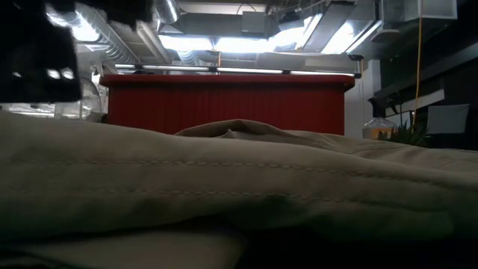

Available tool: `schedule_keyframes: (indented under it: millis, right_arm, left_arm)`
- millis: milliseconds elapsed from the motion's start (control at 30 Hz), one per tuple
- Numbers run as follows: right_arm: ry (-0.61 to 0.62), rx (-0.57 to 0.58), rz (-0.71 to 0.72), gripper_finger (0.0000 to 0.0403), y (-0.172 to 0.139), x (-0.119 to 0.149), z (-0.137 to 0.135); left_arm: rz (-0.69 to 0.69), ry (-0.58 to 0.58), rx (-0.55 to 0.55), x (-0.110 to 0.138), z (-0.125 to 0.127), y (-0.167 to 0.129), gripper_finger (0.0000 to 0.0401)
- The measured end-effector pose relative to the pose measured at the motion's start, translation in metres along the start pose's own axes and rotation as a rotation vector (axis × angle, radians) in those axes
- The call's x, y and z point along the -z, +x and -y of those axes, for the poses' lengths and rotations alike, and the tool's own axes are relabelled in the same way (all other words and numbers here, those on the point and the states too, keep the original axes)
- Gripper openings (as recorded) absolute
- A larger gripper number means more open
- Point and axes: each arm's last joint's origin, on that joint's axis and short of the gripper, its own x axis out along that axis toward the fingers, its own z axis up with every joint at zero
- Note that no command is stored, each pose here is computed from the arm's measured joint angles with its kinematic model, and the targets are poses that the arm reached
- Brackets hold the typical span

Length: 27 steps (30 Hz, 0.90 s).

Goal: Fold laundry
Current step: Fold the brown shorts

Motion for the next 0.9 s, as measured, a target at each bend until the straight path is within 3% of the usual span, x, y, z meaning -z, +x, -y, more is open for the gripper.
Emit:
schedule_keyframes:
  millis: [500,900]
  right_arm:
    - [0.0,-0.001,0.002,0.0129,0.0,0.0,0.0]
    - [0.0,-0.002,0.003,0.0129,0.0,0.0,0.0]
  left_arm:
    - [0.194,0.155,-0.092,0.055,0.021,0.008,0.0151]
    - [0.191,0.204,-0.208,0.073,0.007,0.035,0.0151]
